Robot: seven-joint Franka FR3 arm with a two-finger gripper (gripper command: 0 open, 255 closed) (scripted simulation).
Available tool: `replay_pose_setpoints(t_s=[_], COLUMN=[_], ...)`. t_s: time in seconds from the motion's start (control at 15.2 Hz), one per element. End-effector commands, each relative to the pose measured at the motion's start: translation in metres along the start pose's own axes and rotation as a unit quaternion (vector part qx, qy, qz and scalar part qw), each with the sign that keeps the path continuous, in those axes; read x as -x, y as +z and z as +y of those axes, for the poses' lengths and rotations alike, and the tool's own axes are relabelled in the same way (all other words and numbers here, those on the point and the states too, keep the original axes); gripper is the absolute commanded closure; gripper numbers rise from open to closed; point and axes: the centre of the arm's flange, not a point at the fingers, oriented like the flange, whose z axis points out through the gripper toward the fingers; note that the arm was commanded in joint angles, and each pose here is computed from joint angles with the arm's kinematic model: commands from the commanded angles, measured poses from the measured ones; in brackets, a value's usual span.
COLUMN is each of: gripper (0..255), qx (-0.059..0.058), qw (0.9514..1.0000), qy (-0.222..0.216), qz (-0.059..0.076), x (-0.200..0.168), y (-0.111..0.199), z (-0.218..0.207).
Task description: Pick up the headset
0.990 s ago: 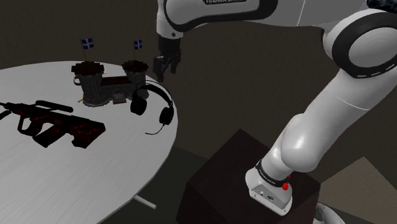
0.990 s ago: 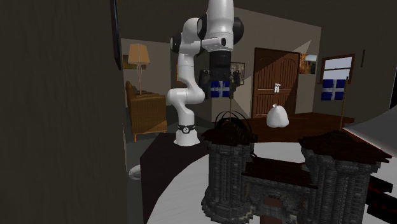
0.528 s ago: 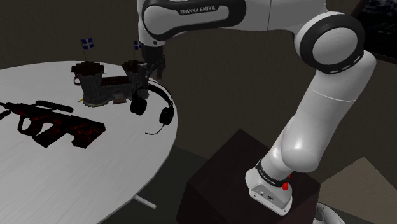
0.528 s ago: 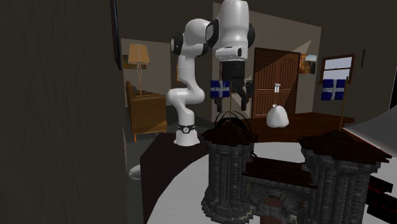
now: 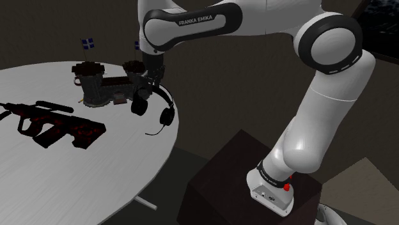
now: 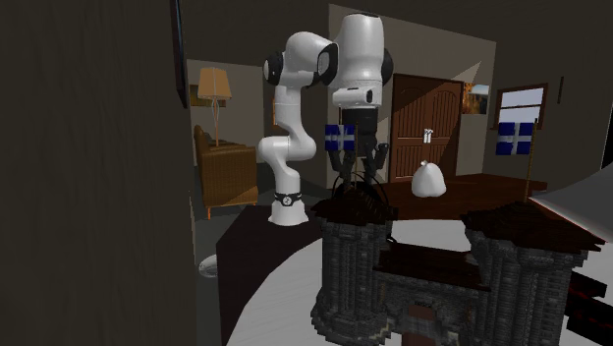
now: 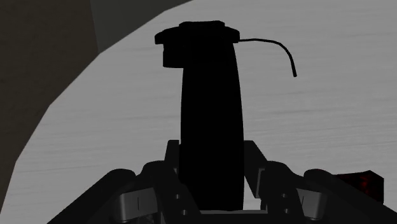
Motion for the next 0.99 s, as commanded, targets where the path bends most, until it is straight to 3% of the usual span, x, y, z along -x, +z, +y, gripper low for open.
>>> replay_pose_setpoints(t_s=[0.0, 0.46, 0.92], gripper=[255, 255, 255], qx=[0.0, 0.0, 0.0], qw=[1.0, 1.0, 1.0], qy=[0.0, 0.0, 0.0], qz=[0.0, 0.0, 0.0], x=[0.0, 0.0, 0.001], y=[0.0, 0.002, -0.035], z=[0.0, 0.0, -0.001])
